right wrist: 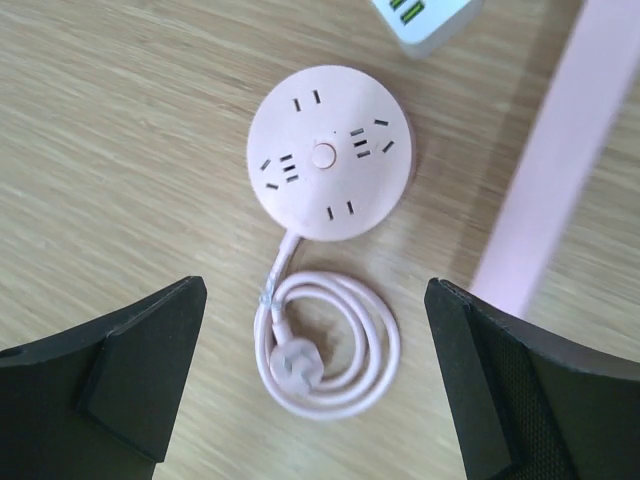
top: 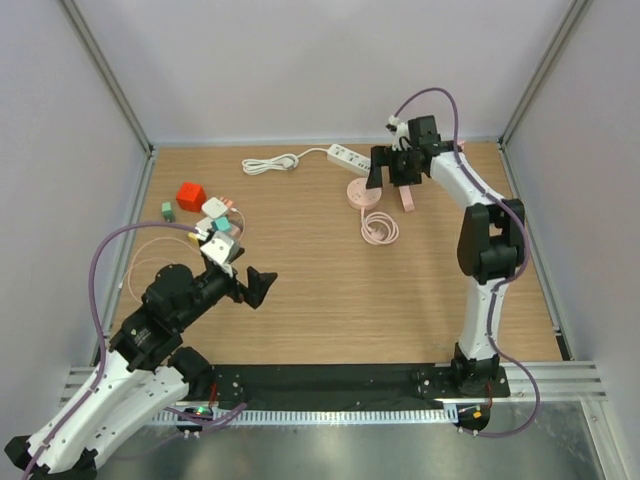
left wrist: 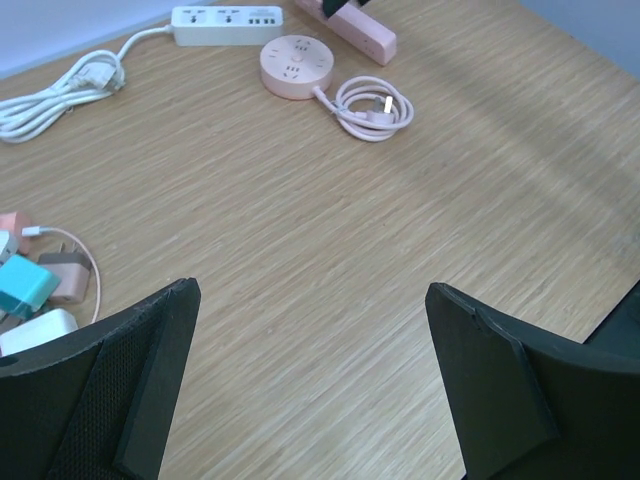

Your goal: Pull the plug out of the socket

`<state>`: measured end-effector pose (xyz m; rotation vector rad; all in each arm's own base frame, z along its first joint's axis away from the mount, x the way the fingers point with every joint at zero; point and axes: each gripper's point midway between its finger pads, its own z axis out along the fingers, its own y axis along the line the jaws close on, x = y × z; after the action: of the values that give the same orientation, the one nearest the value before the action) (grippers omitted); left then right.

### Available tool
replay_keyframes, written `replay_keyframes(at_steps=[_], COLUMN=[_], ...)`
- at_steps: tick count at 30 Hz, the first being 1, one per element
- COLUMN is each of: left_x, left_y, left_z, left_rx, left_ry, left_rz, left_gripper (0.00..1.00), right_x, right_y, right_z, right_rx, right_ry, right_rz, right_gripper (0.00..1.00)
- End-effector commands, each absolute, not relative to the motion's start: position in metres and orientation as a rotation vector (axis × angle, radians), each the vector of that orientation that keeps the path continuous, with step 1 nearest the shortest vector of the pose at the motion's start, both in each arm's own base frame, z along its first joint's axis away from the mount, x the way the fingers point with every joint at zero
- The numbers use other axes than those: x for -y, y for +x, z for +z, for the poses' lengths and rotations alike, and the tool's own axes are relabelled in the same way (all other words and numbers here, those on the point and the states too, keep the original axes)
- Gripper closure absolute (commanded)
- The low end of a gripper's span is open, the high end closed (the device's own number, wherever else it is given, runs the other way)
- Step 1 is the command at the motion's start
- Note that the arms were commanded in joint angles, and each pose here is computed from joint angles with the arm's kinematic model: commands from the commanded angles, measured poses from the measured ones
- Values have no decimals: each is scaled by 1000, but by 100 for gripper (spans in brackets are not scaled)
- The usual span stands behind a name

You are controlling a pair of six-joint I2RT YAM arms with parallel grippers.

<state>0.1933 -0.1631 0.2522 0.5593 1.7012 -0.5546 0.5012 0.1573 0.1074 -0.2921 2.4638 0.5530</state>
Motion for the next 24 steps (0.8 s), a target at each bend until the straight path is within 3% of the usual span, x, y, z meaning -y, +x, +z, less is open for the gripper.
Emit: replay_keyframes(at_steps=[1, 5, 11, 14, 18, 24], left_x=[149, 132, 105, 88, 52, 25], left_y=[205, 219, 238, 248, 264, 275], left_z=[263, 262, 261, 257, 243, 217], left_rx=[-1708, -1773, -1848, -1869, -1926, -1962], left_ry=[409, 277, 119, 8, -173, -334], left_rz=[-515, -426, -298, -274, -230, -174], left_gripper=[0, 0, 0, 0, 0, 0], right_x=[-133, -93, -20, 20, 42, 54], right_y=[488, 447, 379, 342, 295, 264], right_z=[201, 246, 250, 265, 277, 275], right_rx=[-2276, -2172, -2104, -2010, -1965, -1972], right_ry=[-403, -354, -116, 14, 130, 225], right_rz=[366, 208, 149, -15, -156, -220], right_gripper=[1, 0, 0, 1, 0, 0])
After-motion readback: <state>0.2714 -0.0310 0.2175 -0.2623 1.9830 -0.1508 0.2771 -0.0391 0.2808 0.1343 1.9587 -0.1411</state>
